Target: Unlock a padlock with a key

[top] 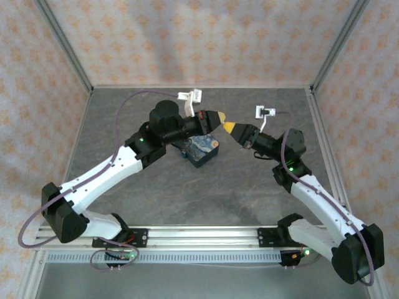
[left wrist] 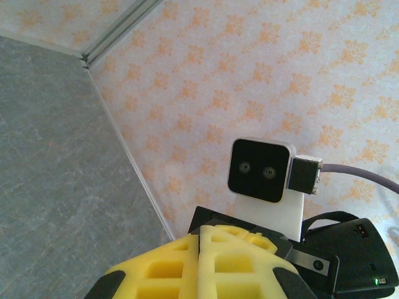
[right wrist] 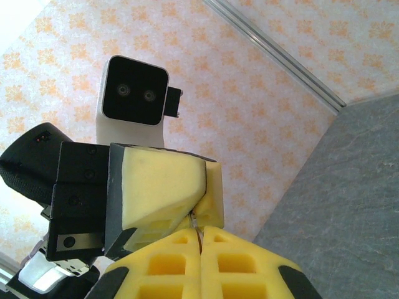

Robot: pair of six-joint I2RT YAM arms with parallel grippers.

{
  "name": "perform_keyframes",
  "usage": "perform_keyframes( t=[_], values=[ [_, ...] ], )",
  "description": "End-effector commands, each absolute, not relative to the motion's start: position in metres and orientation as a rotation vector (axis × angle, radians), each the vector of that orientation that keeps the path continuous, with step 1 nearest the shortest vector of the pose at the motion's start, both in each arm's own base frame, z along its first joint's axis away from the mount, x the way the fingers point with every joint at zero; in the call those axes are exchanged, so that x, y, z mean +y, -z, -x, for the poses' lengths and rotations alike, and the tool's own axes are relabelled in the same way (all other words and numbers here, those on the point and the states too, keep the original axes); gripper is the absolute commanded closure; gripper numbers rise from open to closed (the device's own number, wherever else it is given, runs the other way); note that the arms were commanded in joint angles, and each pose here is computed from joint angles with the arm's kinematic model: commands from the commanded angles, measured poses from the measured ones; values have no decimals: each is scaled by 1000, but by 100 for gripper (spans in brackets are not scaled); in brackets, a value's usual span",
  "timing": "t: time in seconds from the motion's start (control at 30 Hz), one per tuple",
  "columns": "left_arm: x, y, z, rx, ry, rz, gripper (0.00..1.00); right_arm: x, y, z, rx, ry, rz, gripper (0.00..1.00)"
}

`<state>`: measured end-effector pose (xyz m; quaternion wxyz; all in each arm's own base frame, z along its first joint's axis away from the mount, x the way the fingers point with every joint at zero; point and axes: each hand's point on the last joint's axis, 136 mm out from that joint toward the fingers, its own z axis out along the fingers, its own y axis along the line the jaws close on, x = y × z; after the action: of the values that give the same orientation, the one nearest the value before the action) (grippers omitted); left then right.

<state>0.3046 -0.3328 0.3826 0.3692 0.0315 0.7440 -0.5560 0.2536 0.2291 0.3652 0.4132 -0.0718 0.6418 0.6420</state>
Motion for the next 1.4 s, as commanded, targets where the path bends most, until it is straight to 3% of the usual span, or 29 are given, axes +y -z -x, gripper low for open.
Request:
perform_keyframes(
  t=[0.0,0.13,0.2,0.23,0.37,0.63,0.9,1.37],
  values=[
    [-324,-399,-298,1852,1417,-97,100,218,-376,-261,1554,-1559,149,100],
    [-322,-397,-300,1868,1395,-86,100,220,-374,-261,1568,-1551,163,100],
    [-318,-392,-303,1888,1356,-64,66,220,-373,-261,1580,-1539,172,100],
    [-314,-390,-305,1894,1338,-51,60,220,-371,-261,1593,-1532,175,100],
    [-289,-378,-311,1905,1276,34,42,219,-365,-264,1629,-1499,176,100],
    [-232,-308,-305,2076,948,152,19,215,-334,-284,1768,-1385,131,100],
    [-189,-205,-293,2240,656,226,7,211,-273,-330,2034,-1139,27,100],
    [-200,-106,-329,2272,651,179,0,218,-162,-351,2307,-915,-139,100]
  ],
)
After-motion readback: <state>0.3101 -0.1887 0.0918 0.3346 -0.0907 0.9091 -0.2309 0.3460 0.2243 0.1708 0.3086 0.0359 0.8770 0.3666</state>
